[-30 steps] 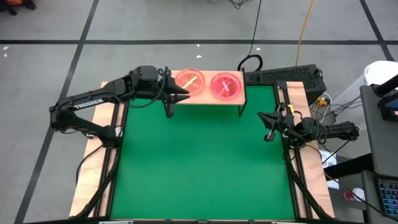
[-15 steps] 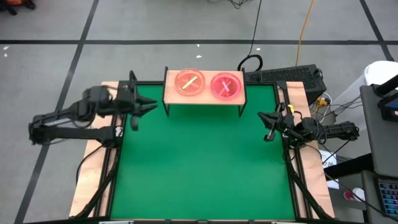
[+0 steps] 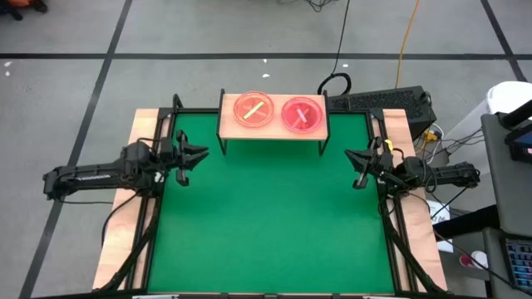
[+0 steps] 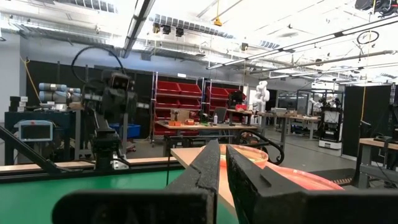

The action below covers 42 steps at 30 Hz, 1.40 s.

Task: Place and stack plates onto a shelf
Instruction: Return to Home Position

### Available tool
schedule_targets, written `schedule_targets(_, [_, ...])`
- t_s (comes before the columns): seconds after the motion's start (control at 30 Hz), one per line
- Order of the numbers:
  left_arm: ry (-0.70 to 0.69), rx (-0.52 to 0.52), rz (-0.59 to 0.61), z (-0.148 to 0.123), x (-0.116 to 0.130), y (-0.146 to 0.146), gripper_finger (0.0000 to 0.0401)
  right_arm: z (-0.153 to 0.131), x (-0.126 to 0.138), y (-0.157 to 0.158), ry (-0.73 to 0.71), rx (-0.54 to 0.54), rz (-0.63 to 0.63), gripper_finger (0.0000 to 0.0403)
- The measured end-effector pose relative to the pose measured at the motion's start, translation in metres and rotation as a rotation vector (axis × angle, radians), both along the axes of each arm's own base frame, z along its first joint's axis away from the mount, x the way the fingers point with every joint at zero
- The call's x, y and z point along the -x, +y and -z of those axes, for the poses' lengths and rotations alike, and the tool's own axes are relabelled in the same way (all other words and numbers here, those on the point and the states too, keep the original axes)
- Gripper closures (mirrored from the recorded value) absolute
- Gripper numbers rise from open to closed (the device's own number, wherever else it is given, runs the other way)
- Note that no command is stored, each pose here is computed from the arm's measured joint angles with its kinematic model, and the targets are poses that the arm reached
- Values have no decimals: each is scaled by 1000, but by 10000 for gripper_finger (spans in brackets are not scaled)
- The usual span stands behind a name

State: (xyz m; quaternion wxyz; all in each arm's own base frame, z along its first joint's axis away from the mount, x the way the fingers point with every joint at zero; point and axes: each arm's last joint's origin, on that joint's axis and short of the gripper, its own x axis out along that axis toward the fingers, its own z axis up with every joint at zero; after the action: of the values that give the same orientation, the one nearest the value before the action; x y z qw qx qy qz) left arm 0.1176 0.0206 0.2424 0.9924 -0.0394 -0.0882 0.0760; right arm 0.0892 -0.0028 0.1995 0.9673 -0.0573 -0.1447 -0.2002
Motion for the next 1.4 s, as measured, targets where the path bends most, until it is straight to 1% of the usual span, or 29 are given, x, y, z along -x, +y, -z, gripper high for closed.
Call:
schedule_targets(0.33, [-29,75,0,56,0,0,315,0,0,0,0,0,0,387])
schedule_targets(0.4, [-1,94,-7,59,0,1,316,0,0,0,0,0,0,387])
schedule_targets(0.7, [74,112,-15,66,-1,1,316,0,0,0,0,0,0,387])
schedule_targets(0.87, [81,113,-15,67,-1,1,316,0,0,0,0,0,0,387])
schedule_targets(0.97, [84,98,-16,67,-1,1,329,0,0,0,0,0,0,387])
schedule_targets(1.0, [86,88,-14,67,-1,1,338,0,0,0,0,0,0,387])
schedule_targets(1.1, [95,78,-3,67,-1,0,384,0,0,0,0,0,0,387])
schedule_targets(1.13, [95,79,-3,68,-1,0,392,0,0,0,0,0,0,387])
schedule_targets(1.2, [107,56,-3,68,-1,0,396,0,0,0,0,0,0,387])
schedule_targets(1.27, [129,-6,10,69,-1,0,397,0,0,0,0,0,0,387])
schedule_targets(1.33, [174,-77,25,73,-1,-1,398,0,0,0,0,0,0,387])
schedule_targets(1.4, [234,-110,28,78,-1,-1,398,0,0,0,-1,0,0,387])
